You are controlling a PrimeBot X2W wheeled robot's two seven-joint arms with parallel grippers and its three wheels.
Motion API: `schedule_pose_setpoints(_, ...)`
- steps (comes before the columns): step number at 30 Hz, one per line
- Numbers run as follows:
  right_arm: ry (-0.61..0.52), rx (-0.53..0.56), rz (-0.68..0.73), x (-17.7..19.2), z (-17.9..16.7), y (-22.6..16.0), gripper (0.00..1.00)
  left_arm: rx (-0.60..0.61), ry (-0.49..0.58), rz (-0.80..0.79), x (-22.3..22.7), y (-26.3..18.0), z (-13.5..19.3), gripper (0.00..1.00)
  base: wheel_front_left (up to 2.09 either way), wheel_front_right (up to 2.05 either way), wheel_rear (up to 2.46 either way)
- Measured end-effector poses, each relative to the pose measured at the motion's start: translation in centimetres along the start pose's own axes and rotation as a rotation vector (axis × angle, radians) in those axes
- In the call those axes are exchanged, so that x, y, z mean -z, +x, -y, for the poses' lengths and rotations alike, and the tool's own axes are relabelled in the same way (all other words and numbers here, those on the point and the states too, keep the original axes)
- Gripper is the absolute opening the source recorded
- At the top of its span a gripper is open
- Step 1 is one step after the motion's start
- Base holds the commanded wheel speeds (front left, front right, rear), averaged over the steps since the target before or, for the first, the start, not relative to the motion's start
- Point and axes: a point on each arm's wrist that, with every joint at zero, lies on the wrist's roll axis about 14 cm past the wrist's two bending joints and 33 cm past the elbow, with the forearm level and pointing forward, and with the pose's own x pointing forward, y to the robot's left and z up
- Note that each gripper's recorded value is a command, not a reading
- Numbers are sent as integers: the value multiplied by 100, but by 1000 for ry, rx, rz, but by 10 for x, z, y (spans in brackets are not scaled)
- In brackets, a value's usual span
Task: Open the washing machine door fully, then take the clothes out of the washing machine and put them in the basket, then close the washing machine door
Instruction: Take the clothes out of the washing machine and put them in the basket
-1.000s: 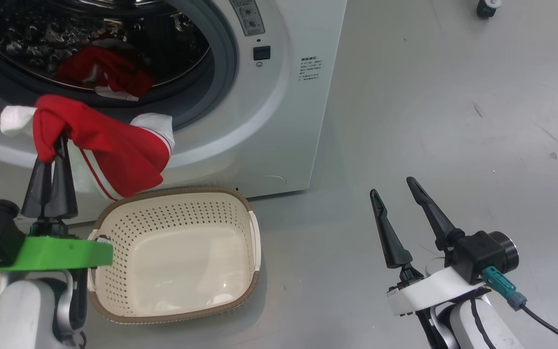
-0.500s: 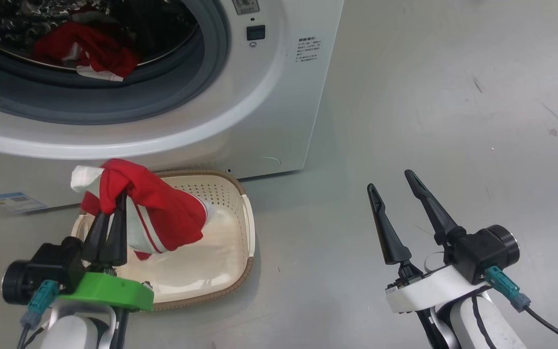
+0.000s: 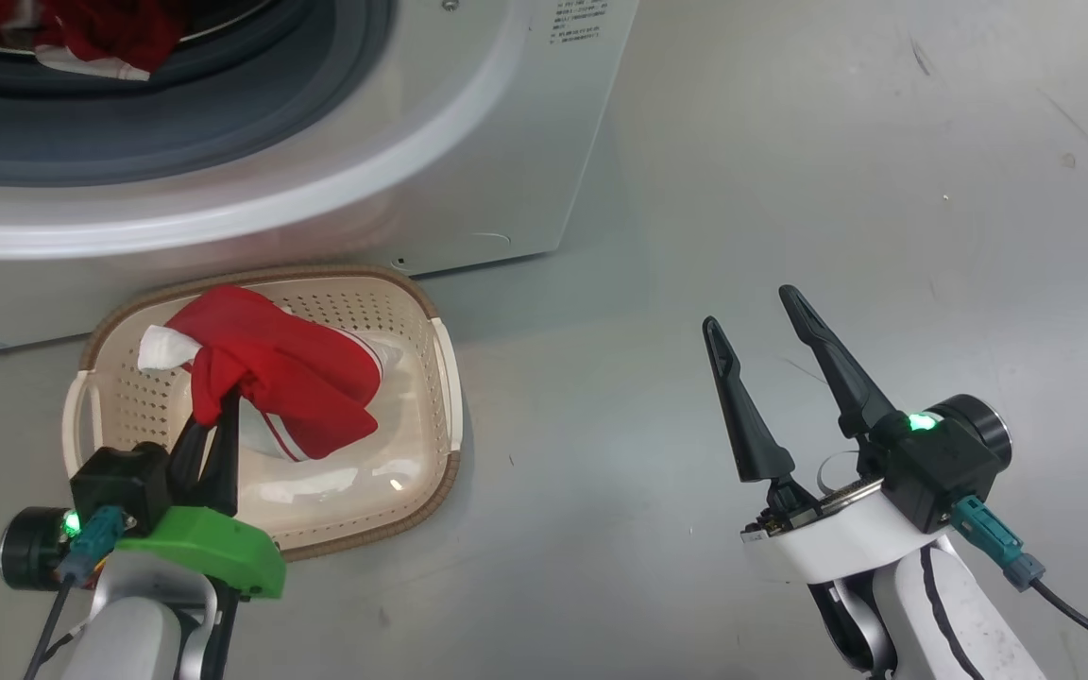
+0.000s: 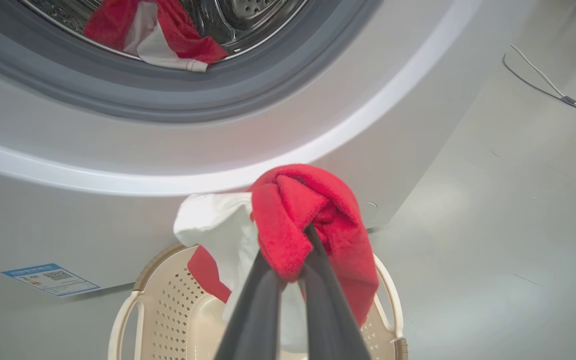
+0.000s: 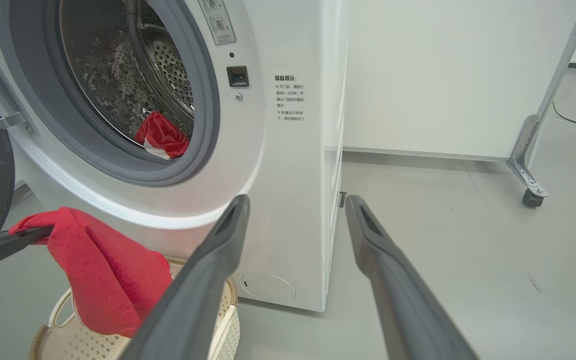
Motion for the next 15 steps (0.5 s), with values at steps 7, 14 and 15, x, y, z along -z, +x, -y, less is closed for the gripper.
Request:
schedule_pose_setpoints(7,-5,24,-23,11,12,10,100,-8,-3,-194,55,21,-10,0,0,0,0)
schedule_pose_setpoints(14,-13,36,-45,25,22,25,100,2,-13,-323,94,55,-18,0,0,0,0)
schedule_pose_setpoints(15,-13,34,-47,26,22,27,100,-1,-15,-341,99,58,-19,0,0,0,0)
